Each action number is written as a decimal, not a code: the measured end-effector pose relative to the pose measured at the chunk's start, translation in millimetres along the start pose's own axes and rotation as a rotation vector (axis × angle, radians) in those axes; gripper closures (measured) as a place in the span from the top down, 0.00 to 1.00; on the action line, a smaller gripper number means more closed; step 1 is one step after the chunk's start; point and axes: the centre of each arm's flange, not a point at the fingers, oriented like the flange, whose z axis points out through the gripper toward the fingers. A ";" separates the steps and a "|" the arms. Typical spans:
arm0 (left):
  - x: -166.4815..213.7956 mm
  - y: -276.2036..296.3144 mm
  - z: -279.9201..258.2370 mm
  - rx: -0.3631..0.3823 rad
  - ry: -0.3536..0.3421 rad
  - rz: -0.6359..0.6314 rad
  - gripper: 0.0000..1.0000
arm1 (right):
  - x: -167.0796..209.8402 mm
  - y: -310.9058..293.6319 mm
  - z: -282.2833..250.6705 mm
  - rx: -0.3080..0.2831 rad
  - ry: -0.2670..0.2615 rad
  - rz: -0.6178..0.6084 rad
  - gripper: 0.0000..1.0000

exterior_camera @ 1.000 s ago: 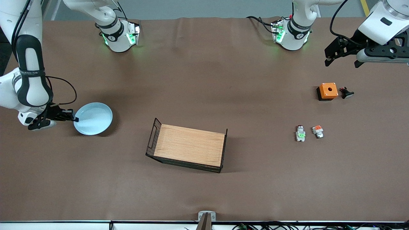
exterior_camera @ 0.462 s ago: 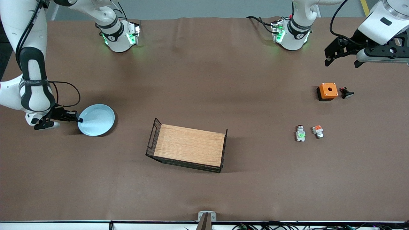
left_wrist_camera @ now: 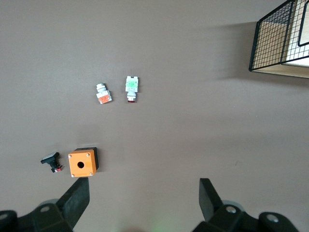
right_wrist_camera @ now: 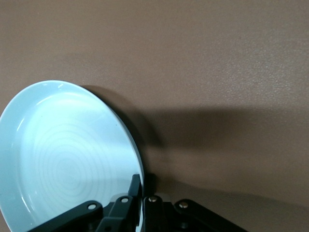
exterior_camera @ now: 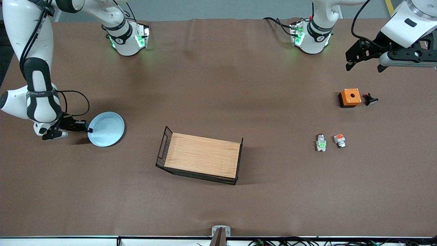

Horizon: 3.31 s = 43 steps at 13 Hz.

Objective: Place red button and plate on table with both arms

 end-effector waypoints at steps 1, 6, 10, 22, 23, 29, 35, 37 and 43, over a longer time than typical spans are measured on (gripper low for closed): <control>0.0 0.2 0.0 0.000 0.000 -0.001 1.00 | 1.2 -1.6 0.2 0.002 0.001 -0.003 0.19; -0.1 0.5 0.3 0.000 -0.001 -0.001 1.00 | 27.6 -12.6 -13.9 0.010 0.038 -0.046 0.56; -0.8 1.9 2.1 0.001 -0.008 0.001 1.00 | 76.9 -37.8 -56.7 0.033 0.085 -0.158 0.83; -3.2 1.8 8.1 0.006 -0.037 0.011 1.00 | 152.2 -99.3 -154.4 -0.251 0.127 -0.493 1.00; -3.3 1.8 8.2 0.006 -0.037 0.012 1.00 | 148.2 -94.1 -149.8 -0.261 0.128 -0.482 1.00; -3.3 1.8 8.5 0.006 -0.038 0.012 1.00 | 134.2 -87.0 -130.3 -0.246 0.098 -0.462 1.00; -3.2 2.4 8.3 0.006 -0.036 0.013 1.00 | 145.5 -171.4 -174.2 -0.287 -0.079 -0.276 1.00; -2.8 1.3 8.1 0.028 -0.030 0.015 1.00 | 144.9 -221.9 -203.4 -0.334 -0.140 -0.193 1.00; -1.0 2.1 6.4 0.039 -0.012 0.019 1.00 | 114.9 -258.6 -284.7 -0.373 -0.238 -0.136 1.00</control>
